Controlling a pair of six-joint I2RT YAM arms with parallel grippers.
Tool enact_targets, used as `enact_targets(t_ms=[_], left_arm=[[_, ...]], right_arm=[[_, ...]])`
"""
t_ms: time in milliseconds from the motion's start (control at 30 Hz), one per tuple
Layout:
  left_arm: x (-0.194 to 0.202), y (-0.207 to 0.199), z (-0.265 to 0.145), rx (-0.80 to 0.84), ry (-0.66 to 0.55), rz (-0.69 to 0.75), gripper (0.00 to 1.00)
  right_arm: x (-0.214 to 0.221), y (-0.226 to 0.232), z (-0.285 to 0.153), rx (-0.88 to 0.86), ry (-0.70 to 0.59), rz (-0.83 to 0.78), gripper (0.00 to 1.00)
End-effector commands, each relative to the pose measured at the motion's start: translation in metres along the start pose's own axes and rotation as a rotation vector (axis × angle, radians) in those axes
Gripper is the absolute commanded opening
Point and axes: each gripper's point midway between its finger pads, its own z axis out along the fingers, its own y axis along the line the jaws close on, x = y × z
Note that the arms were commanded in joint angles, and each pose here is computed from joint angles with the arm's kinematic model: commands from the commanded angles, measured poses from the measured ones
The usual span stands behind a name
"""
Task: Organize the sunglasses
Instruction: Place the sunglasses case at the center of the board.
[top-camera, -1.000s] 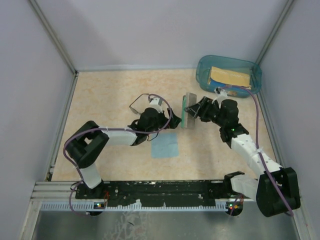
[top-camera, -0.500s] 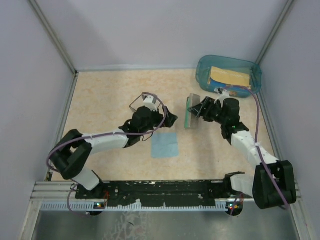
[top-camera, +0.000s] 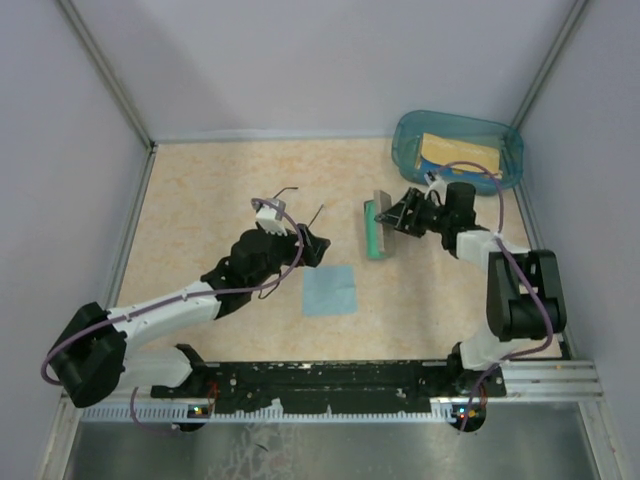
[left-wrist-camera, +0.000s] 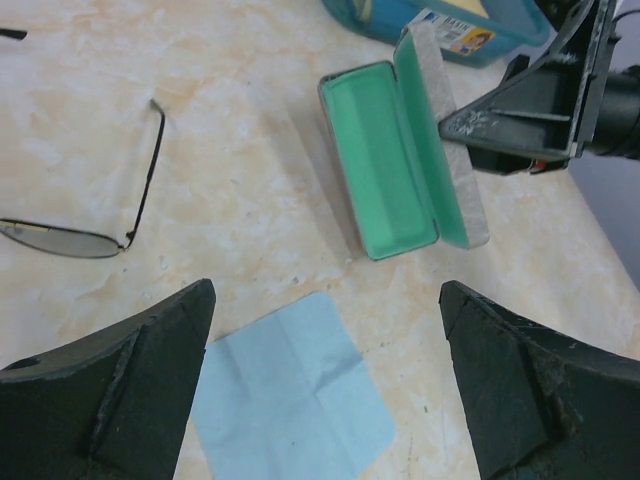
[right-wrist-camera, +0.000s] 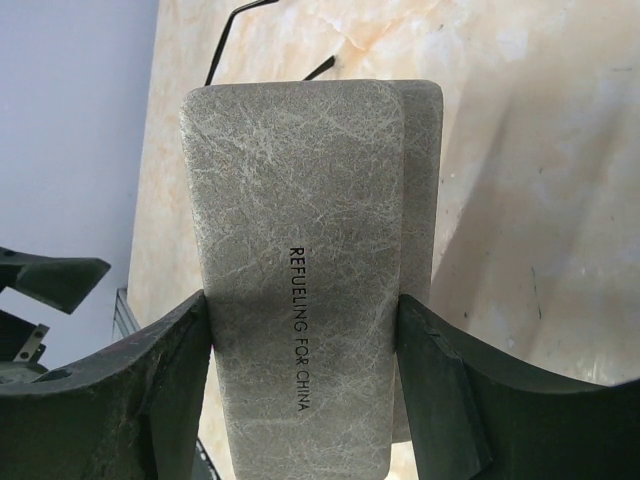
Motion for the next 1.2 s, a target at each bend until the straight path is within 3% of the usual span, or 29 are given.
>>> enact_targets(t_ms=[0,233,400,667,1167], left_arm=[[0.01,0.018,-0.011,-0.057,0.021,0.018,1.0],[0.012,0.023,-0.014,-0.07,0.02,0.022,1.0],[0.013,0.023,-0.013,-0.07,0.02,0.02,1.0],[0.014,0.024,-0.013,-0.076,0.019,0.017,1.0],[0.011,0.027,-0.017,-0.087,0.002,0.015,1.0]], right_arm=[[-0.025,0.02,0.008,-0.119,0.004,-0.103,0.0],[-0.01,-0.004,0.023,-0.127,0.097,-0.036,0.0],[-0.005,-0.014,0.029,-0.127,0.123,-0.007,0.08],[-0.004,-0.022,0.032,-0.106,0.124,0.009,0.34],[-0.006,-0.037,0.034,-0.065,0.114,0.05,0.74]])
